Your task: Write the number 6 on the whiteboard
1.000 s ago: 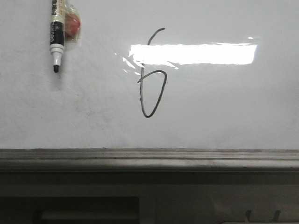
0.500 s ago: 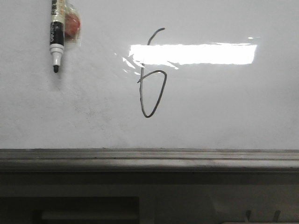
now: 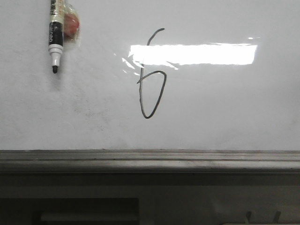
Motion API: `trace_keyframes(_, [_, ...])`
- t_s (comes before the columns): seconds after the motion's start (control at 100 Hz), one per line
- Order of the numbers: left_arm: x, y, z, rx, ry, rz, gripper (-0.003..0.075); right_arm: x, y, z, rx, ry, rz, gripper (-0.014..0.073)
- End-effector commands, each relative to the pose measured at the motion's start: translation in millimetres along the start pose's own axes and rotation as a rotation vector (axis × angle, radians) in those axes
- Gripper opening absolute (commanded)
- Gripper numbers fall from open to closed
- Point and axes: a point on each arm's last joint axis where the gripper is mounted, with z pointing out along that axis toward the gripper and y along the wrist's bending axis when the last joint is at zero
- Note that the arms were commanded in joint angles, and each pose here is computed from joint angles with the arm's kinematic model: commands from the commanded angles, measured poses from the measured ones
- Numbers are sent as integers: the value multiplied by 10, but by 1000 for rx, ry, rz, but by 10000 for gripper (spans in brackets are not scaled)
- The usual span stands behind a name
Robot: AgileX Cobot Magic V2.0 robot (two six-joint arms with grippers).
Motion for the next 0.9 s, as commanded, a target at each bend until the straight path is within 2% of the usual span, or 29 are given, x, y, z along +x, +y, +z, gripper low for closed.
trace_keyframes(0.0, [92,0,-17,-12,-49,-46,-20,-126,-34,-14,42,-67,9,-72])
trace_keyframes(0.84, [85,2,-17,-13,-52,-53,-20,-125,-34,-14,42,-66,9,-72])
trace_keyframes(0.89, [85,2,-17,-13,-52,-53,-20,-121,-55,-14,67,-60,-39,-72])
